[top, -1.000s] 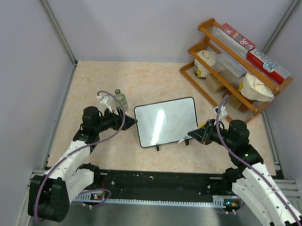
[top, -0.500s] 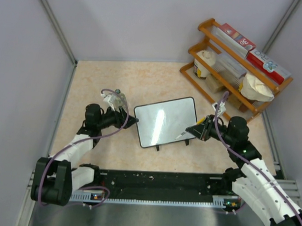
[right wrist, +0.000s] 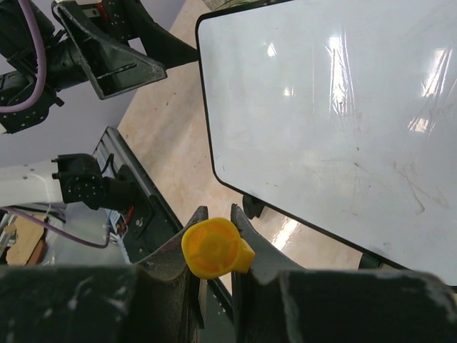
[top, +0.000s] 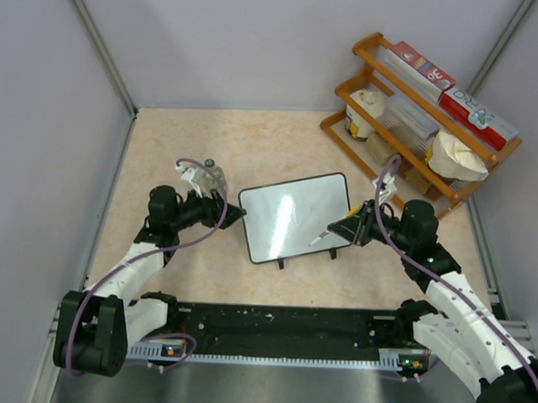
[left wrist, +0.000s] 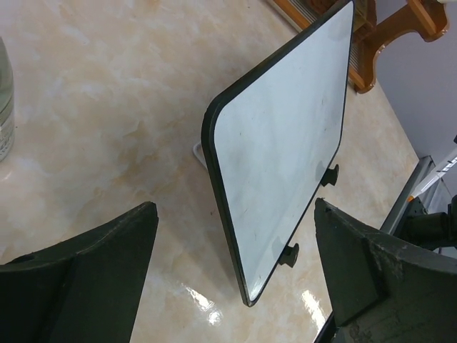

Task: Write a sentence on the whiteboard
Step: Hold the whiteboard at the center of the board.

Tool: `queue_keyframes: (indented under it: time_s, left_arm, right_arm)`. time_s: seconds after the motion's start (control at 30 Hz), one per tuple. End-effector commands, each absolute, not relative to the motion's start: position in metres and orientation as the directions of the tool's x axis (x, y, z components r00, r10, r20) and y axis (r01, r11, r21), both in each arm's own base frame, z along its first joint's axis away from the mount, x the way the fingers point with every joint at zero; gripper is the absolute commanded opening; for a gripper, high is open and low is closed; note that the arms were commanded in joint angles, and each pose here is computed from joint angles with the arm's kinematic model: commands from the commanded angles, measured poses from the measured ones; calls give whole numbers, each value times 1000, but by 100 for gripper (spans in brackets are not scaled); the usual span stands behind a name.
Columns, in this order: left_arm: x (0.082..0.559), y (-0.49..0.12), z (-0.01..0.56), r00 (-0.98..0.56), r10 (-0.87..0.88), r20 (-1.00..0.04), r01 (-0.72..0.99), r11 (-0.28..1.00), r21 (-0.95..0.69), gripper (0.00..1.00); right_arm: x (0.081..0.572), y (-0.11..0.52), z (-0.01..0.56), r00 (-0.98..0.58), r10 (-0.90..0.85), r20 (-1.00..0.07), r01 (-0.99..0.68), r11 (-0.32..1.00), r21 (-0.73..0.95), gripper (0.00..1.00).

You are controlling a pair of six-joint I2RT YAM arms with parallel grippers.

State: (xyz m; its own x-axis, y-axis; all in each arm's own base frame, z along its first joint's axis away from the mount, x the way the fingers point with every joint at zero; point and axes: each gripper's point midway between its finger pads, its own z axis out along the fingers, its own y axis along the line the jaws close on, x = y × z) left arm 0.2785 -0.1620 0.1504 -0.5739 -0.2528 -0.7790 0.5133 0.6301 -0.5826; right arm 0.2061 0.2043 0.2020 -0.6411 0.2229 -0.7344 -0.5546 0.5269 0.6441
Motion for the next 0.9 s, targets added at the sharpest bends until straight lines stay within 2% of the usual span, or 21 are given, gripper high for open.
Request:
queue_keyframes:
  time_s: [0.0,0.03,0.07,0.1,0.13,0.43,0.63,0.87]
  left_arm:
    - [292,-161,167,-514,-297,-805,530,627,-570,94]
    - [293,-162,168,-538,-341,-771,498,609,-618,94]
    - [294,-167,175,-513,-357,-780,539,574,-617,94]
    - [294,-169,179,-508,-370,-778,551,555,-623,99]
    - [296,-169,183,-510,-397,-763,536,547,-643,99]
    - [319,-146,218,-362,-433,-826,482,671,-563,99]
    - [304,-155,208,-339,-418,-843,569,622,-538,98]
    - [296,-157,193,-379,-392,-838,570,615,-545,99]
  right_arm:
    - [214,205,241,-548,234,-803,-635,508,582,0]
    - [213,206,243,-543,233,-807,-642,504,577,0]
    - [212,206,244,-537,229,-812,-649,503,571,0]
    - [212,206,244,-536,231,-812,-650,500,572,0]
    - [211,206,244,-540,228,-810,-651,498,573,0]
    - [211,205,240,-549,239,-801,-628,515,584,0]
    - [215,211,244,-540,189,-820,-645,534,547,0]
    - [217,221,251,-522,170,-836,-659,542,522,0]
